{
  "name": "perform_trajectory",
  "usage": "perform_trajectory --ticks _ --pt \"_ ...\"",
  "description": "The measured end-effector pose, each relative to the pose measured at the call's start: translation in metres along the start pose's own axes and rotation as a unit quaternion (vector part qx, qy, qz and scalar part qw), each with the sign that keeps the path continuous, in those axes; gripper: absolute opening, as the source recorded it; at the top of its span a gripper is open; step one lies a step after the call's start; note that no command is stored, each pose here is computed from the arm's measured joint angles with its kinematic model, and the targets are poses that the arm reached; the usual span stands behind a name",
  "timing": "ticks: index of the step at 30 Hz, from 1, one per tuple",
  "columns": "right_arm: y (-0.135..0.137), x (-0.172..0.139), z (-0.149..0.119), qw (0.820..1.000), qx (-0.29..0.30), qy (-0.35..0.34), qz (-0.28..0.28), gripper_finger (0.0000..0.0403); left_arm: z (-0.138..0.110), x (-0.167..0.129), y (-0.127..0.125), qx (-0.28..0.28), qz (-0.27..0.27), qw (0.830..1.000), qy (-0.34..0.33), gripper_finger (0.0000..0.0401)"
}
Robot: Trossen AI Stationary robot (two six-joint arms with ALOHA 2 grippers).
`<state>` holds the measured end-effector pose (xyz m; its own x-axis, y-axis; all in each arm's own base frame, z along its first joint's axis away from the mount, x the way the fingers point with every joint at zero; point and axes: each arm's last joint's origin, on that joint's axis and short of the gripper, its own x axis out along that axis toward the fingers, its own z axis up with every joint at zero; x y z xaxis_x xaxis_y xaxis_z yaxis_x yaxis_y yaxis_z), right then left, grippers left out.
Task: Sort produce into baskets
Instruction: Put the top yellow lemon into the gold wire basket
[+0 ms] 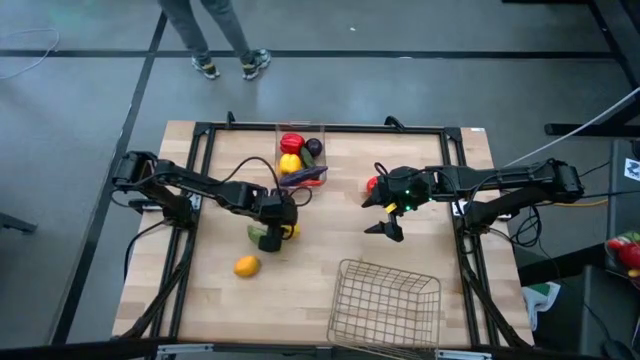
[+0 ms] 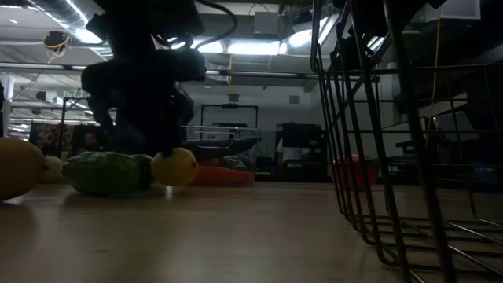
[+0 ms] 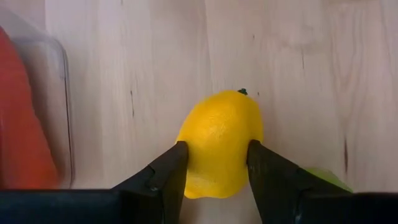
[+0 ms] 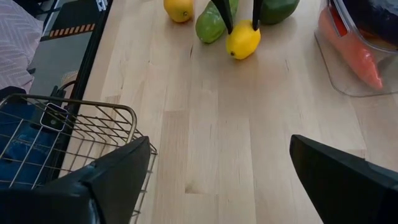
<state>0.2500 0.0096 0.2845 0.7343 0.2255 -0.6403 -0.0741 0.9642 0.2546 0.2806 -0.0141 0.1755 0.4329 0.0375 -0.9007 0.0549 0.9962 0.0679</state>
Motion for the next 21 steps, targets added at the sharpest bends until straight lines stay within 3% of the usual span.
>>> perform_trajectory --ticks 11,21 --pt "0.000 0.000 0.000 1.000 0.000 0.000 0.000 0.0383 0.013 -0.002 0.000 -0.045 -0.006 0.997 -0.063 0.0154" --pt "0.000 0.000 0.000 1.000 0.000 0.000 0.000 0.0383 0.044 -0.022 0.002 -0.062 -0.010 0.988 -0.138 0.0154"
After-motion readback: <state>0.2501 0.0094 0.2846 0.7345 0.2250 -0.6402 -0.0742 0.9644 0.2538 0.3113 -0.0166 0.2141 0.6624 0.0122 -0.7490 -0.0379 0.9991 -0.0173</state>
